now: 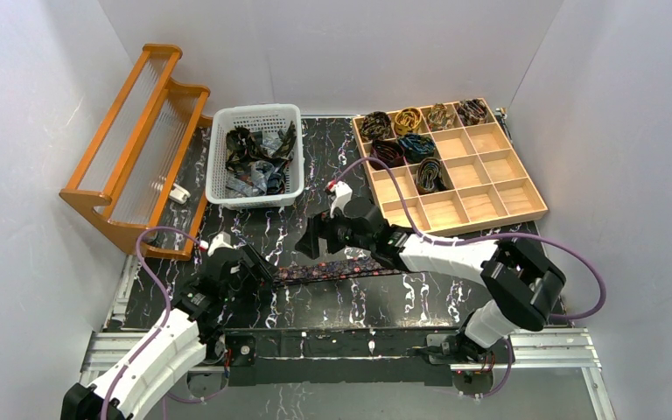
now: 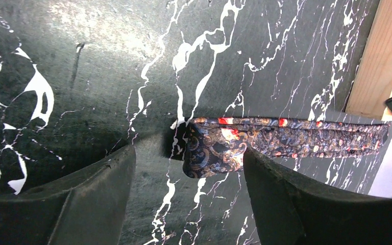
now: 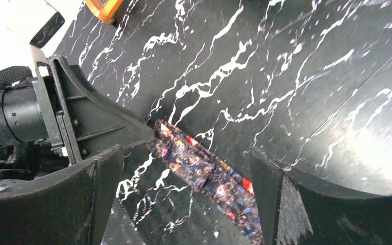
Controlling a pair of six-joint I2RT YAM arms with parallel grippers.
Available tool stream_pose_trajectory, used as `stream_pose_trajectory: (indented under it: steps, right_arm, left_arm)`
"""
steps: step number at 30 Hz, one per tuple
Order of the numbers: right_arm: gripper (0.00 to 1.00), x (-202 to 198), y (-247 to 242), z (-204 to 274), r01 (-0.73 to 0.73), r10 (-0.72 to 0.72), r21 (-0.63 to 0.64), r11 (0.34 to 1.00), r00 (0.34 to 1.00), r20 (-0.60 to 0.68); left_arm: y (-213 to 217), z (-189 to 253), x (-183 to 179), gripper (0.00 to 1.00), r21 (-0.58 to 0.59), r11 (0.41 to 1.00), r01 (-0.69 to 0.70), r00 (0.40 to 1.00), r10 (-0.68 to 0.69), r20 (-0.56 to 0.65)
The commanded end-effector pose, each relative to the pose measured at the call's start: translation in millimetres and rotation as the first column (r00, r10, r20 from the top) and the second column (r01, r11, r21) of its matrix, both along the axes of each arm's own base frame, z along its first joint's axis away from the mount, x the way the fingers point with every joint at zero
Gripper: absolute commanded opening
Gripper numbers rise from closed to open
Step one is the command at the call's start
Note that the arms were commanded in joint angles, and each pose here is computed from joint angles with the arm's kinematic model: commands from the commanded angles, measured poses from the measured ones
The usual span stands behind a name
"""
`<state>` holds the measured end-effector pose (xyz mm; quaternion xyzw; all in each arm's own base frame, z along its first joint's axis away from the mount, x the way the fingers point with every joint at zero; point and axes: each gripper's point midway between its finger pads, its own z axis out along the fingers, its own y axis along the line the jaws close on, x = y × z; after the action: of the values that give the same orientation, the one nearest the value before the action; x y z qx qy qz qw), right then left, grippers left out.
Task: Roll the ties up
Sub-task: Roll the tie at the center of the board.
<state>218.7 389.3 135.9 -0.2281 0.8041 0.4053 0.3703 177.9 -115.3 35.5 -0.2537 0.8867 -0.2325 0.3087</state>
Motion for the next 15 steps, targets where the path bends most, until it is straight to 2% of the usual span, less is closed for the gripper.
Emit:
stream_pose_trajectory:
  steps: [1,3,5,8,12,15]
  right_arm:
    - [0.98,-15.2,-0.7,-14.3,0.076,-0.067,0.033,0.997,0.973,-0.219]
    - [0.88,-16.6,-3.2,-28.8,0.129,-0.128,-0.017,0.991,0.932,-0.338]
    - [0.69,-22.3,0.6,-35.0,0.106,-0.113,-0.040,0.994,0.911,-0.396]
    - [0.52,-30.8,7.3,-43.5,0.083,-0.099,-0.054,0.995,0.872,-0.479]
    - [0.42,-41.4,15.4,-55.8,0.040,-0.064,-0.055,0.998,0.828,-0.557]
    - [0.38,-44.6,19.0,-61.7,0.017,-0.047,-0.057,0.998,0.814,-0.579]
  left_arm:
    - [-3.3,-3.3,-0.7,0.73,-0.006,1.000,0.026,1.000,-0.026,-0.002]
    - [-2.7,-5.2,-1.8,0.71,-0.003,1.000,0.026,1.000,-0.026,-0.008]
    - [-2.6,-4.9,-2.4,0.68,-0.002,1.000,0.028,1.000,-0.028,-0.010]
    - [0.5,-4.9,-4.3,0.63,0.023,0.999,0.036,0.999,-0.036,-0.017]
    - [2.2,-4.8,-5.3,0.61,0.040,0.998,0.047,0.999,-0.047,-0.018]
    - [1.6,-6.8,-6.1,0.60,0.039,0.998,0.052,0.998,-0.051,-0.022]
